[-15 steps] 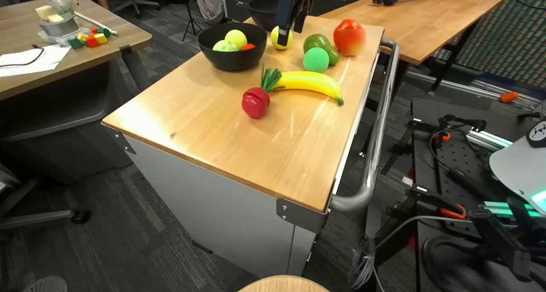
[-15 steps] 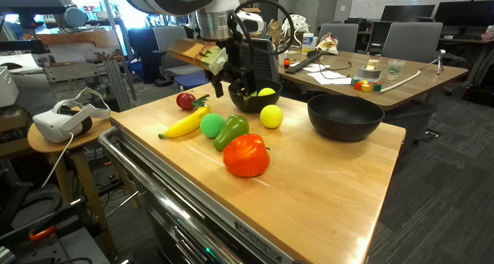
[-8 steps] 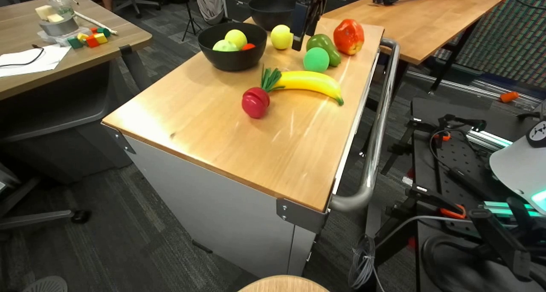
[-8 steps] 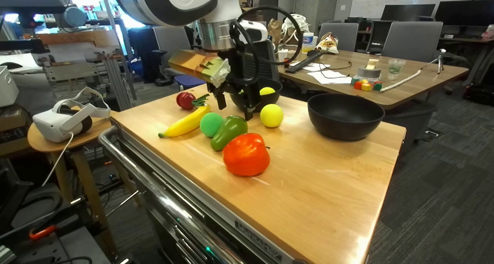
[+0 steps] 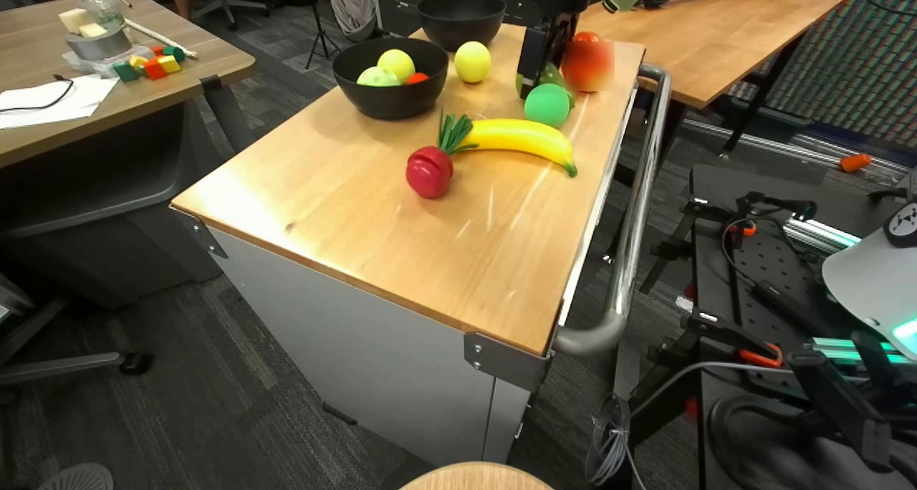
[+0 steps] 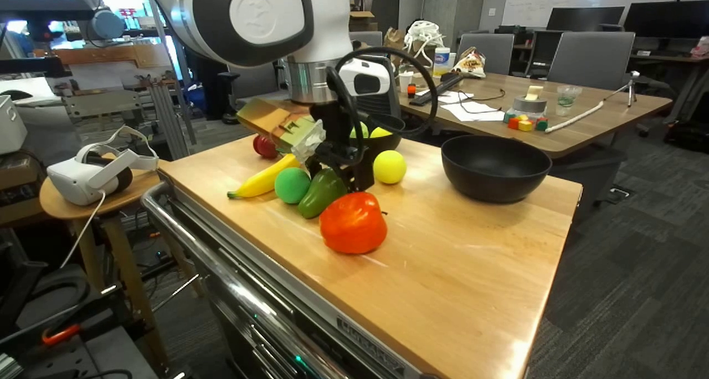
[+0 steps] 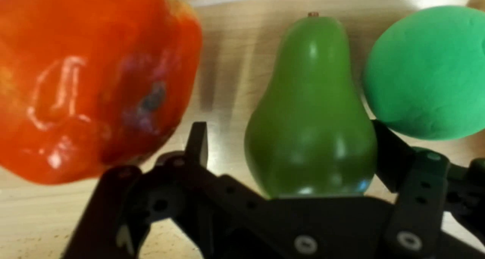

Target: Place the fruits and vegetables inside the two black bowls

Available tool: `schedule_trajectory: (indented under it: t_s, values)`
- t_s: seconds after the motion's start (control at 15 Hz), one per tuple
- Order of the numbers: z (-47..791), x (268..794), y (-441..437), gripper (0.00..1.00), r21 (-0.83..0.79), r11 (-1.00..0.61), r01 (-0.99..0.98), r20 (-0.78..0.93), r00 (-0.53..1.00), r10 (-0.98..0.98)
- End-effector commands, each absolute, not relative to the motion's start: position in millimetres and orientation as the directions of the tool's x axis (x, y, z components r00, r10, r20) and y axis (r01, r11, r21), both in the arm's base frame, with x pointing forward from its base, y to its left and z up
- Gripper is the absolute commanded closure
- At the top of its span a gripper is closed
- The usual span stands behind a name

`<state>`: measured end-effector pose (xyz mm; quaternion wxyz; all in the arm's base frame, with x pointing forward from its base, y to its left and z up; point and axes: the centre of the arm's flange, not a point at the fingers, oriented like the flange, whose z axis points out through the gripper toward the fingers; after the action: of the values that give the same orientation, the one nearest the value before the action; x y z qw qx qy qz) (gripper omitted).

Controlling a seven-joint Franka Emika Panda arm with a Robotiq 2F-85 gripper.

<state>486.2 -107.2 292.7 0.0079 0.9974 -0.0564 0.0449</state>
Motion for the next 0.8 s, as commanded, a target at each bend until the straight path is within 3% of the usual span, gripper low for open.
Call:
schedule_trajectory:
  t_s: [0.0,0.2,0.33,0.73]
  values:
    - [293,470,-112,0.15,0.018,-0.989,-0.147,0.112,0.983,-0.144]
    - [294,471,-113,0.42,0.013,-0.988,-0.154,0.126,0.980,-0.152]
    - [299,476,-112,0.55,0.014,-0.988,-0.156,0.153,0.976,-0.152]
    - [399,522,-123,0.55,0.148,-0.986,-0.071,0.385,0.923,-0.009]
